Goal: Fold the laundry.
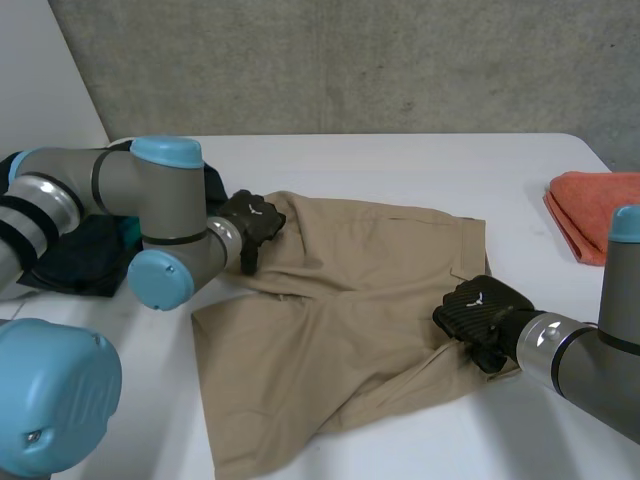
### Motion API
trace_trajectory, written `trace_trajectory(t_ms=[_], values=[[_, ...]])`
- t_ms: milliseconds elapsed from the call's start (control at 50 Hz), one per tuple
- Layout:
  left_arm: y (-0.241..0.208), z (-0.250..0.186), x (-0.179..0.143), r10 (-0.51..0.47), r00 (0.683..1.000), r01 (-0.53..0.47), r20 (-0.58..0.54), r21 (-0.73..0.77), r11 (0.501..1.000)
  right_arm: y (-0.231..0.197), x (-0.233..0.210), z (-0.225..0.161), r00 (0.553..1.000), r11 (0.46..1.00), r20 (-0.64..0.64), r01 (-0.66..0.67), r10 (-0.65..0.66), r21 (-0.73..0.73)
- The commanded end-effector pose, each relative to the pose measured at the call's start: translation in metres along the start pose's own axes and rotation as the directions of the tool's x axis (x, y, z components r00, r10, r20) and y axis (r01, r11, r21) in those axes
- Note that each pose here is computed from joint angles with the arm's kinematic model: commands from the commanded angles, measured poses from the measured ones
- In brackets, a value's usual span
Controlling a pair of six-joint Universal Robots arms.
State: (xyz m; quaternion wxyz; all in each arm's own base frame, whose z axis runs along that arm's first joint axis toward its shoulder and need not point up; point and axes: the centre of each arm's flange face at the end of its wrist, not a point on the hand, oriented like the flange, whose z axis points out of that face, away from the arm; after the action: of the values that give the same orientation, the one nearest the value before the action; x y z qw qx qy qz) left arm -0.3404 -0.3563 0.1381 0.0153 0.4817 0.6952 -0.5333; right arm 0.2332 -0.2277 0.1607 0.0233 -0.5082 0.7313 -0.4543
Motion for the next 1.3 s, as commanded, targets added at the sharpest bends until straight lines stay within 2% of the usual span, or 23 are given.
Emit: trace_trajectory(t_ms=[20,180,280,320,540,680,780,860,900,960,980,1060,1140,1300], values=[[0.008,0.005,0.003,0.041,0.999,-0.041,-0.005,-0.031,0.999,0.001,0.001,0.001,1.0,1.0,-0.003,-0.001,0.001,-0.001],[0.009,0.003,0.004,0.066,0.998,-0.065,0.014,-0.058,0.996,0.001,0.003,0.001,1.0,1.0,-0.008,-0.005,0.005,-0.002],[0.009,-0.016,-0.026,0.08,0.978,-0.042,0.194,-0.192,0.981,-0.001,0.002,0.0,1.0,1.0,-0.007,-0.005,0.005,0.004],[0.01,-0.023,-0.03,0.093,0.97,-0.039,0.225,-0.236,0.971,-0.001,0.001,-0.001,1.0,1.0,-0.003,-0.003,0.003,0.005],[0.011,-0.038,-0.024,0.152,0.968,-0.087,0.201,-0.3,0.95,-0.004,-0.006,-0.003,1.0,1.0,0.012,-0.003,0.003,0.008],[-0.005,-0.044,-0.024,0.127,0.959,-0.059,0.254,-0.26,0.964,-0.01,-0.006,-0.006,1.0,0.999,0.003,-0.026,0.026,0.039],[-0.023,-0.069,-0.042,0.046,0.942,0.03,0.333,-0.219,0.975,-0.013,-0.008,-0.005,1.0,0.997,0.004,-0.026,0.026,0.071],[-0.036,-0.1,-0.048,-0.035,0.936,0.101,0.349,-0.172,0.98,-0.019,-0.007,-0.005,0.999,0.991,0.004,-0.035,0.035,0.127],[-0.04,-0.115,-0.047,-0.072,0.938,0.13,0.339,-0.154,0.979,-0.022,-0.005,-0.004,0.998,0.987,-0.001,-0.058,0.059,0.148],[-0.044,-0.148,-0.036,-0.153,0.948,0.193,0.278,-0.123,0.973,-0.028,0.008,0.001,0.985,0.967,-0.029,-0.163,0.172,0.197],[-0.044,-0.162,-0.026,-0.184,0.956,0.215,0.23,-0.117,0.969,-0.029,0.016,0.003,0.968,0.948,-0.037,-0.236,0.249,0.215],[-0.037,-0.191,0.006,-0.246,0.965,0.256,0.086,-0.135,0.957,-0.027,0.027,0.01,0.916,0.896,-0.041,-0.381,0.4,0.229],[-0.018,-0.207,0.038,-0.273,0.962,0.261,-0.024,-0.218,0.94,-0.021,0.036,0.014,0.892,0.878,-0.073,-0.422,0.447,0.227],[0.01,-0.21,0.073,-0.295,0.95,0.244,-0.097,-0.355,0.902,-0.016,0.046,0.014,0.884,0.882,-0.139,-0.409,0.447,0.234]])
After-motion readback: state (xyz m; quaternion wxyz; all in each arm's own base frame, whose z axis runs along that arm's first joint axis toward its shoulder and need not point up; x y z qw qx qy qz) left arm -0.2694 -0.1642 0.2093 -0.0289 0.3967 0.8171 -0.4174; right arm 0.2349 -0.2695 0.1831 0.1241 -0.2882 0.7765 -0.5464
